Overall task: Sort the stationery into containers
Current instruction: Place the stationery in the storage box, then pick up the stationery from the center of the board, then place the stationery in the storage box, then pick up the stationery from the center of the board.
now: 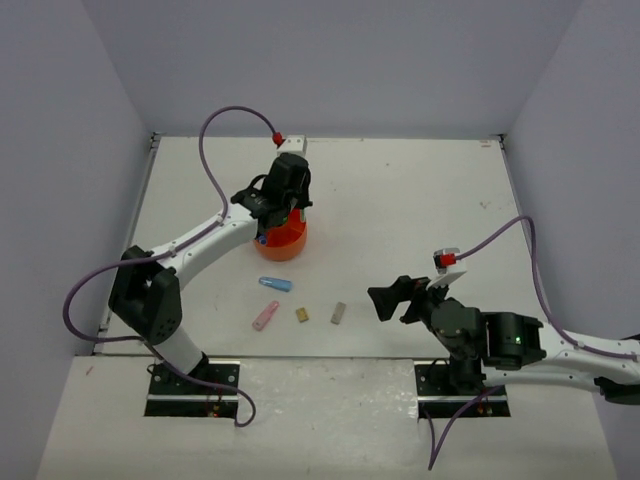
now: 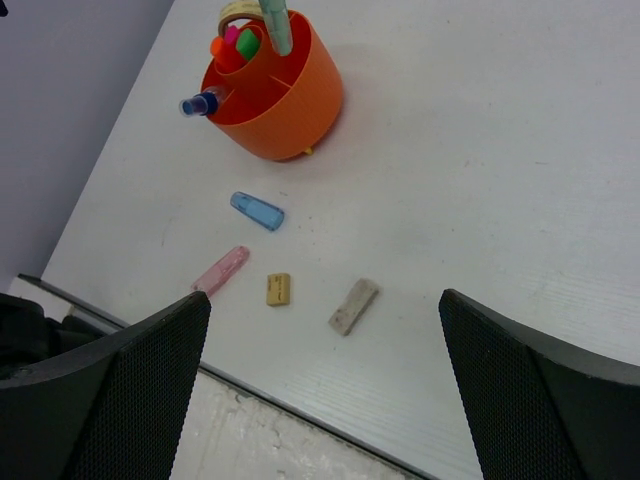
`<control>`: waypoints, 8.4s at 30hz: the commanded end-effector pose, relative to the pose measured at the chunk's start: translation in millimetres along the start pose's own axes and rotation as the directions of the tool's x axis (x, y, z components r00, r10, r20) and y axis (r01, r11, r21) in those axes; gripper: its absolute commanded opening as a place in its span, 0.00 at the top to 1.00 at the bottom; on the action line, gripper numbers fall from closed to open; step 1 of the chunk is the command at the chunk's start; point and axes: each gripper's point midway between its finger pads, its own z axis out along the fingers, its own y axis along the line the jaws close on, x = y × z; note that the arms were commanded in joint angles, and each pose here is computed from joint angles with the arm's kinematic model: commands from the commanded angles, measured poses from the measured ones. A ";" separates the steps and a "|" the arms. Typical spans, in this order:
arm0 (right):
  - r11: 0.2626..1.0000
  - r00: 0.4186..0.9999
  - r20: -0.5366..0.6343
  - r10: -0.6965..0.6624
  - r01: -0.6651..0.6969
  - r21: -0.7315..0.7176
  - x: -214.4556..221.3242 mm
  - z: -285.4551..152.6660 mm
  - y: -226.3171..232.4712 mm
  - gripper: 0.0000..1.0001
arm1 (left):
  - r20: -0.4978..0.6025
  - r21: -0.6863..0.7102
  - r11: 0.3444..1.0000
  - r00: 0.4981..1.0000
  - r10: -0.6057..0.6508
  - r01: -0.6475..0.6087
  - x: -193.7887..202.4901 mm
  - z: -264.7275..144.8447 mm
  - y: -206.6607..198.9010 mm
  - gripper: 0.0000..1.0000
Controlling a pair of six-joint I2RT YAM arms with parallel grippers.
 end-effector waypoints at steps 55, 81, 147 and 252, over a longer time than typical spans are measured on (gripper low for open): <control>0.748 0.660 -0.375 -0.651 0.476 -0.461 147.8 210.0 103.8 0.19 | 0.366 0.128 0.990 0.925 -0.102 0.058 30.4 -235.1 114.4 0.00; 0.771 0.660 -0.413 -0.627 0.451 -0.449 188.3 254.7 76.0 0.42 | 0.389 0.162 0.985 0.914 -0.119 0.060 28.0 -242.2 112.7 0.00; 0.984 0.943 -0.295 -0.155 0.123 -0.126 -3.9 273.5 65.9 0.86 | 0.411 0.149 0.985 0.900 -0.144 0.090 27.2 -246.8 120.4 0.00; 0.977 0.985 -0.025 -0.168 0.163 -0.136 -24.8 83.7 9.2 0.29 | -0.468 -0.057 0.998 0.883 -0.021 -0.007 300.5 -131.7 79.6 0.66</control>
